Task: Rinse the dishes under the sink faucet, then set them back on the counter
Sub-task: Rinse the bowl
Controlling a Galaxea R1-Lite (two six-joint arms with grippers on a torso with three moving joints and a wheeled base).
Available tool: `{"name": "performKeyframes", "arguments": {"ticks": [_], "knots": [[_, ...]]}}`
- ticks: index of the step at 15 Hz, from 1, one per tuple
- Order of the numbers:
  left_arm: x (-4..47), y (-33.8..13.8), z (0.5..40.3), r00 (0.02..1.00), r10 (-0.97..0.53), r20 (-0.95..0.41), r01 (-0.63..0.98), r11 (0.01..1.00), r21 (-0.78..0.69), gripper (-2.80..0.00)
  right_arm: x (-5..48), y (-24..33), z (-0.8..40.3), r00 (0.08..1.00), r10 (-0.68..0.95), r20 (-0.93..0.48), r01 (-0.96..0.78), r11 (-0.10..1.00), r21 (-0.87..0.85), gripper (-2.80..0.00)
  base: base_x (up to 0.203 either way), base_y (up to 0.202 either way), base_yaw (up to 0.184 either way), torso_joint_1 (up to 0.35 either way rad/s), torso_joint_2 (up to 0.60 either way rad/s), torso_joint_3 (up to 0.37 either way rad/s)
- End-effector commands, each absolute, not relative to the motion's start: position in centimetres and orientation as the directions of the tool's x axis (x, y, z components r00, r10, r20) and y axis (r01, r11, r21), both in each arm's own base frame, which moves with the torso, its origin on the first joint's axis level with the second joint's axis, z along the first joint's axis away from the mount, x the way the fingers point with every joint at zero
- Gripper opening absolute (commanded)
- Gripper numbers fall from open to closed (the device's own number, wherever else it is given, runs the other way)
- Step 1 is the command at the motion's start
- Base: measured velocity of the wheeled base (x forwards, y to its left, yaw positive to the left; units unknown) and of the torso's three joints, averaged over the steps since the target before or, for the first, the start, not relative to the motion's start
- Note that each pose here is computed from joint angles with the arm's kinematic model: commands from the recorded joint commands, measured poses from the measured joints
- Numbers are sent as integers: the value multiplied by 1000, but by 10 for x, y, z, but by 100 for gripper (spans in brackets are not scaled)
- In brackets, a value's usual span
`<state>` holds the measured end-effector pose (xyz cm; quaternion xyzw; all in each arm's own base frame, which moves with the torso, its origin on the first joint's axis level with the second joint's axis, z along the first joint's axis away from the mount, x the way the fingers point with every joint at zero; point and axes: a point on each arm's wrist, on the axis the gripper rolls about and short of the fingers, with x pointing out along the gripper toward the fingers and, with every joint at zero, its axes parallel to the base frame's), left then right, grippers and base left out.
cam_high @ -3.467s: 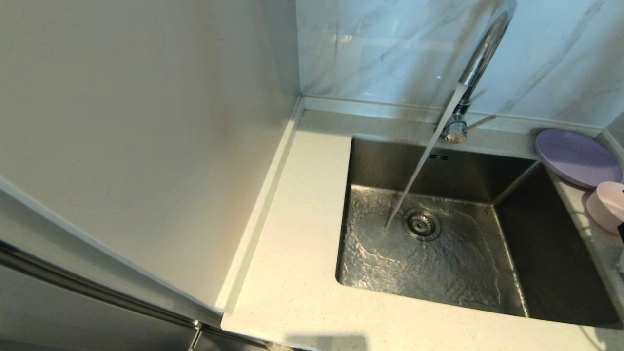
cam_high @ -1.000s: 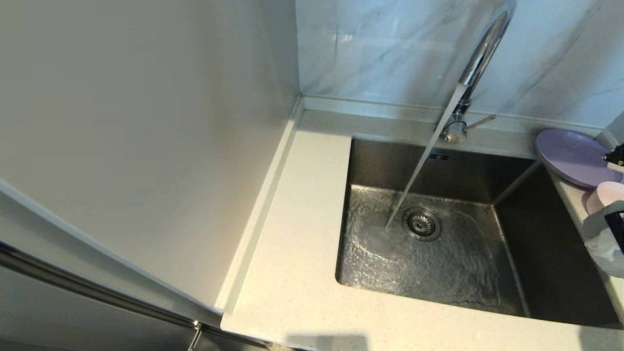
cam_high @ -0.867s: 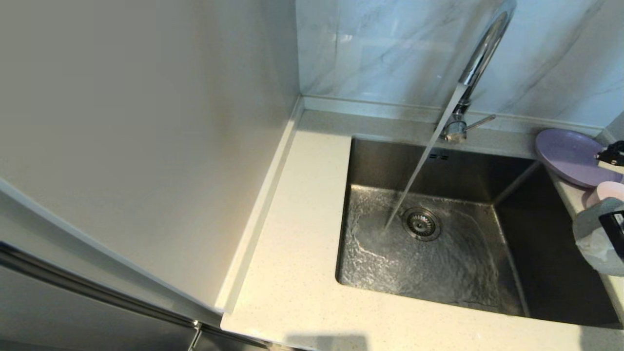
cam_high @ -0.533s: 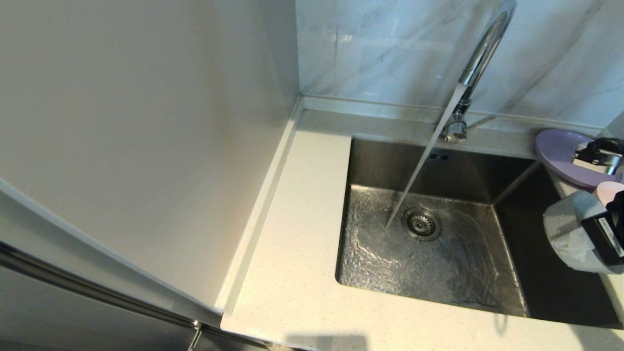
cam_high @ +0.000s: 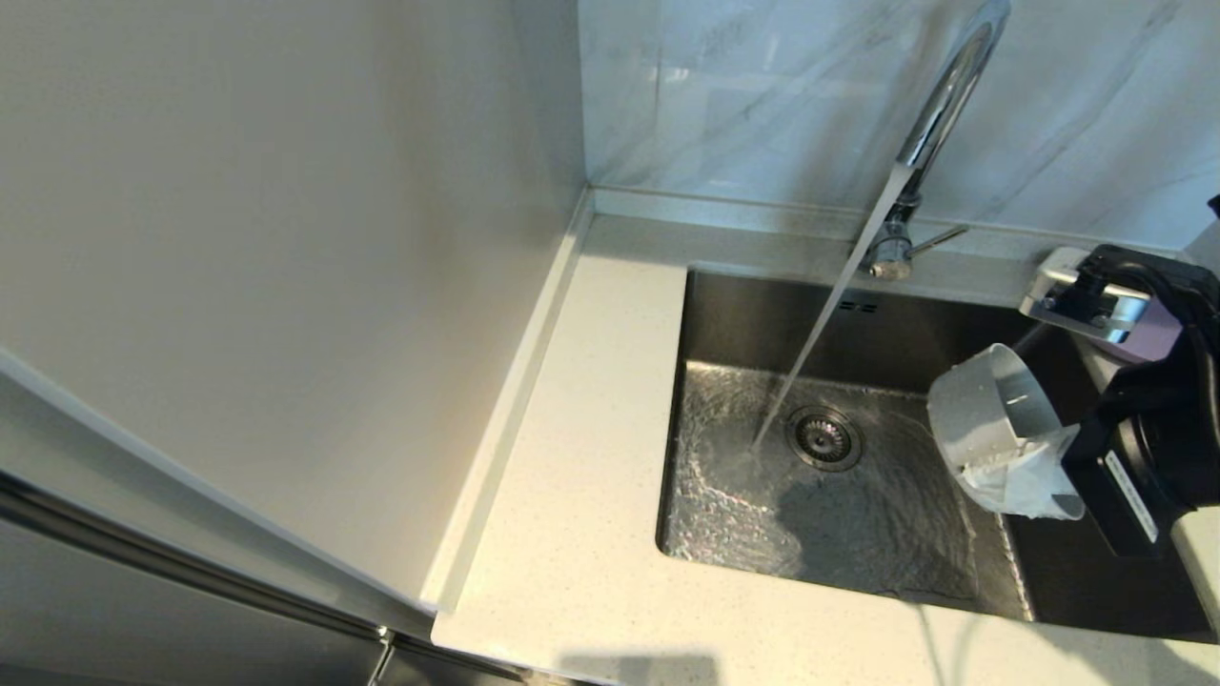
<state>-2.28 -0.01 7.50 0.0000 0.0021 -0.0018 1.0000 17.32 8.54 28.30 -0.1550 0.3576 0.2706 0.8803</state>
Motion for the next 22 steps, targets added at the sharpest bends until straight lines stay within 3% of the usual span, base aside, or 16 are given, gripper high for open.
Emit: {"name": "performKeyframes", "arguments": {"ticks": [1, 9, 22], "knots": [[-23, 0, 75, 1000, -3, -5, 3, 1000, 0, -280, 169, 97, 284, 584, 416, -697, -652, 752, -97, -280, 0, 0, 0, 0, 0, 0], [-23, 0, 75, 1000, -3, -5, 3, 1000, 0, -280, 175, 131, 294, 609, 555, -567, -765, 600, -234, -280, 0, 0, 0, 0, 0, 0], [-23, 0, 75, 1000, -3, -5, 3, 1000, 0, -280, 236, 164, 293, 650, 544, -531, -729, 643, -233, -280, 0, 0, 0, 0, 0, 0]]}}
